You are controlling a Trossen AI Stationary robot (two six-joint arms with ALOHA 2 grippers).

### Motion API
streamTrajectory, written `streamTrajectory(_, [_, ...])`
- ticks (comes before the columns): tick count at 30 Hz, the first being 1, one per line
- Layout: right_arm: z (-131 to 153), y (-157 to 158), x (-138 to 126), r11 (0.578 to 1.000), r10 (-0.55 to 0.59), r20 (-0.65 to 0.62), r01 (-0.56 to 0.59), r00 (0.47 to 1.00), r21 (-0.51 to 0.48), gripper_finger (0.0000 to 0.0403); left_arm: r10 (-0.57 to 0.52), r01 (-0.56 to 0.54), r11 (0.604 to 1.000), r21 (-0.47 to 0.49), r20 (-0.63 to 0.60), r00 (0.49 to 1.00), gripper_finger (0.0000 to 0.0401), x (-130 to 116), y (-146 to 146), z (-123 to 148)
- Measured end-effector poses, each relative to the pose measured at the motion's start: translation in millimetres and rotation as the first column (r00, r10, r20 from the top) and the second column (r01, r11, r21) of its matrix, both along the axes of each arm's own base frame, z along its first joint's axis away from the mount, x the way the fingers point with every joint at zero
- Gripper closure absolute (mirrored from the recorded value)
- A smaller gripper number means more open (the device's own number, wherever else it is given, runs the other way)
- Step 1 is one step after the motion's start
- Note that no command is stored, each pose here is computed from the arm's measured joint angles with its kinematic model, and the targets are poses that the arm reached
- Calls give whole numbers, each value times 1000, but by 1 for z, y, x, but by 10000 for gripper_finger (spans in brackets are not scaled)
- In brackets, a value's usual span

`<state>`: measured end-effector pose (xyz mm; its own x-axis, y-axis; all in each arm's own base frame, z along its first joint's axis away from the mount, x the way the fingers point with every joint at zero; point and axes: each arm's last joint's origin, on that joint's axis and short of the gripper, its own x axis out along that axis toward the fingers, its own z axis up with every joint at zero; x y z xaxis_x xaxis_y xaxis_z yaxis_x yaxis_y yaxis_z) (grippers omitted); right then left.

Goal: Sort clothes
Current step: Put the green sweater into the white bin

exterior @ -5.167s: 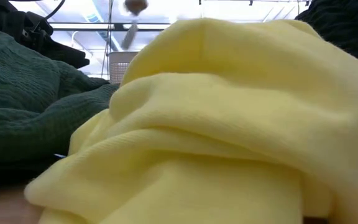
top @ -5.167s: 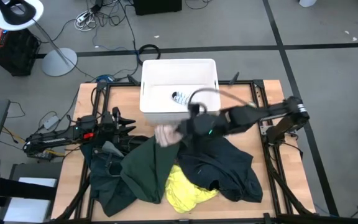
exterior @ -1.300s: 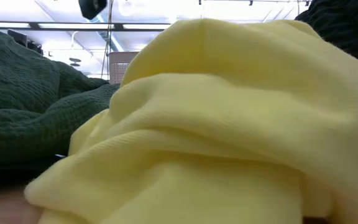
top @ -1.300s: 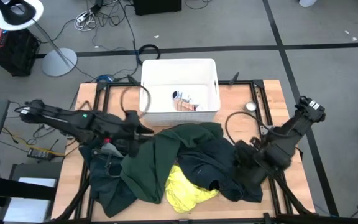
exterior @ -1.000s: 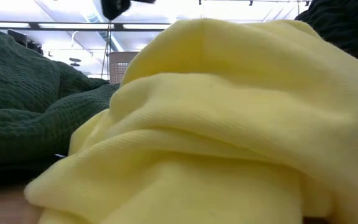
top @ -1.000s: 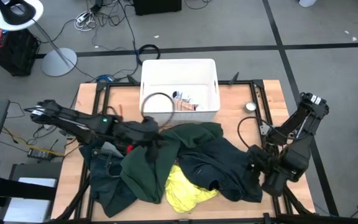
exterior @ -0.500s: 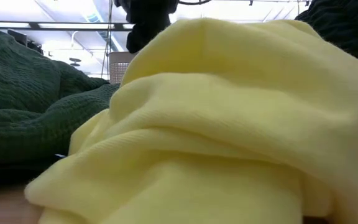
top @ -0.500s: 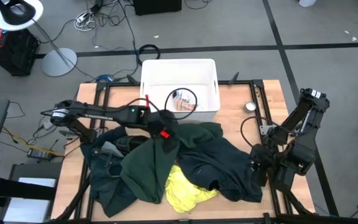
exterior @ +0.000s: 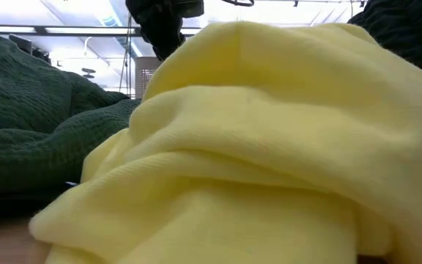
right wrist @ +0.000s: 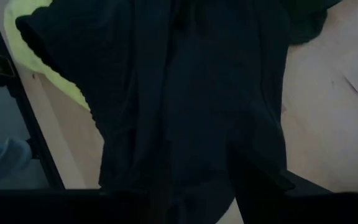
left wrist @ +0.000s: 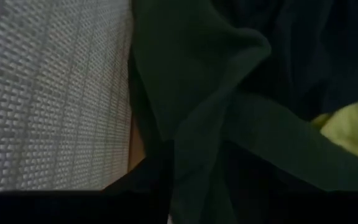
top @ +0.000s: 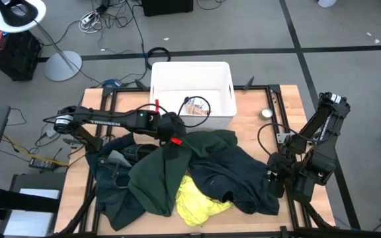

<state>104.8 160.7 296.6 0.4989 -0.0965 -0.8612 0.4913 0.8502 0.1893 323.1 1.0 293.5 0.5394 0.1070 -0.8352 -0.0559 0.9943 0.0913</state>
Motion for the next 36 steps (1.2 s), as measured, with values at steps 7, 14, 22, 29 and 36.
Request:
streamTrajectory(7, [1,-1,2,993,-113,81,111,990,28,252,-55,56,998,3,-92,994,264,-3,-1,-9])
streamTrajectory(14, [3,-1,7,973,-227,177,214,958,92,252,-123,143,986,91,-195,973,264,2,-3,-25])
streamTrajectory(22, [4,-1,21,953,-291,209,263,934,151,252,-65,104,983,152,-245,967,297,10,-7,-40])
streamTrajectory(29, [4,-3,28,962,-265,219,244,939,120,252,-44,66,992,109,-188,981,395,15,-20,-23])
streamTrajectory(36, [2,-4,32,978,-208,214,201,954,53,252,-38,38,995,95,-5,999,399,23,-33,44])
